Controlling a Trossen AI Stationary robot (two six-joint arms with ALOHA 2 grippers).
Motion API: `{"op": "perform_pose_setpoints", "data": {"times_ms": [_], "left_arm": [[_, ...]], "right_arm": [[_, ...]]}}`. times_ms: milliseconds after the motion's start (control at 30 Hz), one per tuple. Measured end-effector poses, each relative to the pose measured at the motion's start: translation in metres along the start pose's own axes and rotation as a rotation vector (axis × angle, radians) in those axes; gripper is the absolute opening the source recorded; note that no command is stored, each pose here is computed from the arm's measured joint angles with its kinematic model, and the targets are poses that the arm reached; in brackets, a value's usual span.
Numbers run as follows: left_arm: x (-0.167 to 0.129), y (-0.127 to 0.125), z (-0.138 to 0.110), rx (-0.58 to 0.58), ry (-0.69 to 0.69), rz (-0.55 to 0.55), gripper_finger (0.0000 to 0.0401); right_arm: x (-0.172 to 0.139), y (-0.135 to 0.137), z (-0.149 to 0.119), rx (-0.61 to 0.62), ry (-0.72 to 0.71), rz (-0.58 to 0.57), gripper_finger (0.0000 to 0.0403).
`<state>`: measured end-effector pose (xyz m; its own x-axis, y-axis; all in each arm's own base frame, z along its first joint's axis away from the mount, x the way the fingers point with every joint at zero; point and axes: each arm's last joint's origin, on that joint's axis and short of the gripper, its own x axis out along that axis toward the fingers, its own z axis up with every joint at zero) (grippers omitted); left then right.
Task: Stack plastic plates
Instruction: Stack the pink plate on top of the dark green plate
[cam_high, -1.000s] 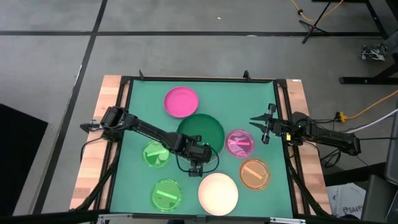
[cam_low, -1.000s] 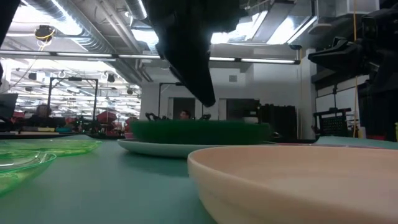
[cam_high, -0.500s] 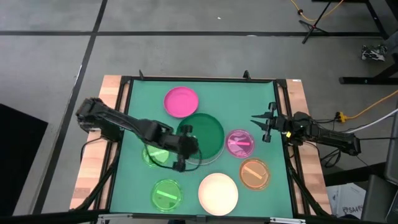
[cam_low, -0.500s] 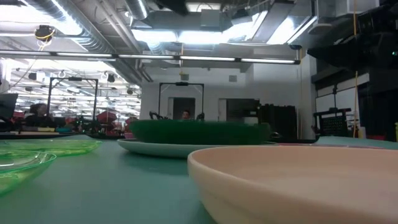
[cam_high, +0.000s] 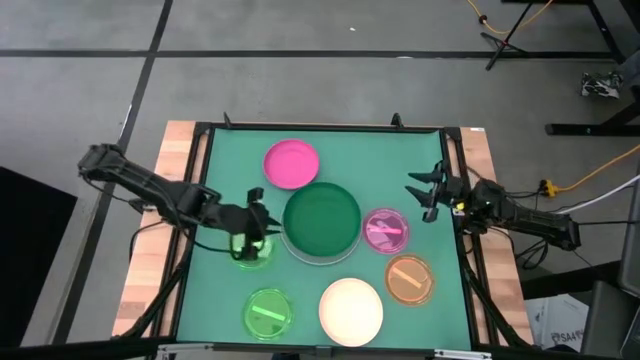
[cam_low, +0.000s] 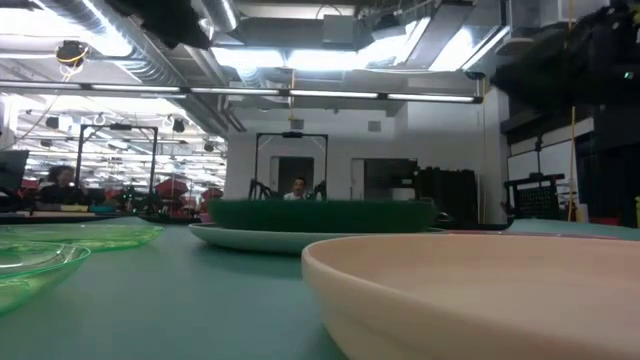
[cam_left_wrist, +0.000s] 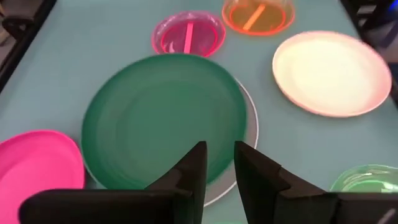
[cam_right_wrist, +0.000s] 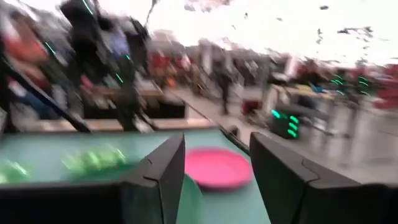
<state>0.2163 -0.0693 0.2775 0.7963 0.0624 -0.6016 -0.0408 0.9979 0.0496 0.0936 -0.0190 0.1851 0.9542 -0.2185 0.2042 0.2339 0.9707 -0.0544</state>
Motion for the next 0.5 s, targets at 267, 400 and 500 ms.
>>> {"op": "perform_pose_setpoints", "data": {"times_ms": [267, 400, 500], "left_arm": [[-0.001, 0.011, -0.042, -0.058, -0.157, 0.014, 0.0074], [0.004, 0.012, -0.056, -0.083, -0.222, 0.005, 0.0074], [0.009, 0.012, -0.065, -0.091, -0.243, 0.000, 0.0074]], "right_arm": [[0.000, 0.000, 0.024, 0.009, -0.148, 0.038, 0.0172], [0.006, 0.000, 0.033, 0.008, -0.116, 0.039, 0.0171], [0.014, -0.001, 0.038, 0.008, -0.074, 0.042, 0.0171]]}}
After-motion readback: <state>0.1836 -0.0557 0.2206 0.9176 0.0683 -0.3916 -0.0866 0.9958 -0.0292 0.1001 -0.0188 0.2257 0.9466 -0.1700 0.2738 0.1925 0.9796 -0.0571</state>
